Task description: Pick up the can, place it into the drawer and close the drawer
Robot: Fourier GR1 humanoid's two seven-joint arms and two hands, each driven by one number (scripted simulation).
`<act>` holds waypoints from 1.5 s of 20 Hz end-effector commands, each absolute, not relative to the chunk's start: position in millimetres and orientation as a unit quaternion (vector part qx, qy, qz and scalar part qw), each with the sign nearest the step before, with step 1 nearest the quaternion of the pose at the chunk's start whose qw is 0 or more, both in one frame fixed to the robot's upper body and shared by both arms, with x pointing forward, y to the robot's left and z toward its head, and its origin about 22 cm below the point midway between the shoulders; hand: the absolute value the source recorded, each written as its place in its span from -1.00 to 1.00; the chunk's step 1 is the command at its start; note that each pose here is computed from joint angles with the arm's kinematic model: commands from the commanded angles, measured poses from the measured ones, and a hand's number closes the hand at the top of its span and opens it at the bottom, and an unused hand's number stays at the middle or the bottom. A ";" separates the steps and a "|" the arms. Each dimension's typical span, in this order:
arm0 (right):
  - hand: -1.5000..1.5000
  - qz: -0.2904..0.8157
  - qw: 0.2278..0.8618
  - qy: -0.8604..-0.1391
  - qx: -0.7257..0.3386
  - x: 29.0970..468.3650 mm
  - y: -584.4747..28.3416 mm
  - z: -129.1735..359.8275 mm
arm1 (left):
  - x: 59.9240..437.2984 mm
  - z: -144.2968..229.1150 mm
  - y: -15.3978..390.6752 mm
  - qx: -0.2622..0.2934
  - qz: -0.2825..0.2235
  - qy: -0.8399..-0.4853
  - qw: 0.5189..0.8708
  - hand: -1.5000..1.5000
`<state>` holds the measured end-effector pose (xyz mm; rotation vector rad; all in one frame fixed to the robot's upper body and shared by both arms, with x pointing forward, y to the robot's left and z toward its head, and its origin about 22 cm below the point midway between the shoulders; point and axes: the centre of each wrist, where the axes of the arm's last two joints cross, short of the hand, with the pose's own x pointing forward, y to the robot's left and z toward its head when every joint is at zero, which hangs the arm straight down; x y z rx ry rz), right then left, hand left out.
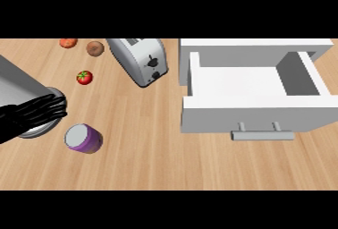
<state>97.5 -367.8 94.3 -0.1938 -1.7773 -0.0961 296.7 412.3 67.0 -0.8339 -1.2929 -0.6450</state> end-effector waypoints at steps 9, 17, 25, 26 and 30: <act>-1.00 -0.036 0.623 -0.777 -0.082 93.2 -377.6 114.5 | 297.7 18.4 422.7 -0.342 -0.264 -0.585 0.686 -1.00; -1.00 -0.045 0.619 -0.780 -0.082 85.8 -386.0 106.0 | 322.9 -7.2 374.9 -0.313 -0.269 -0.587 0.697 -1.00; -1.00 -0.035 0.624 -0.777 -0.078 78.4 -376.6 100.4 | 302.0 -33.7 398.5 -0.300 -0.259 -0.578 0.713 -1.00; -1.00 -0.039 0.619 -0.780 -0.078 73.6 -378.4 103.4 | 296.0 -36.6 403.0 -0.304 -0.261 -0.573 0.715 -1.00; -1.00 -0.029 0.617 -0.783 -0.073 85.5 -372.1 101.5 | 291.2 -48.1 406.3 -0.304 -0.254 -0.558 0.729 -1.00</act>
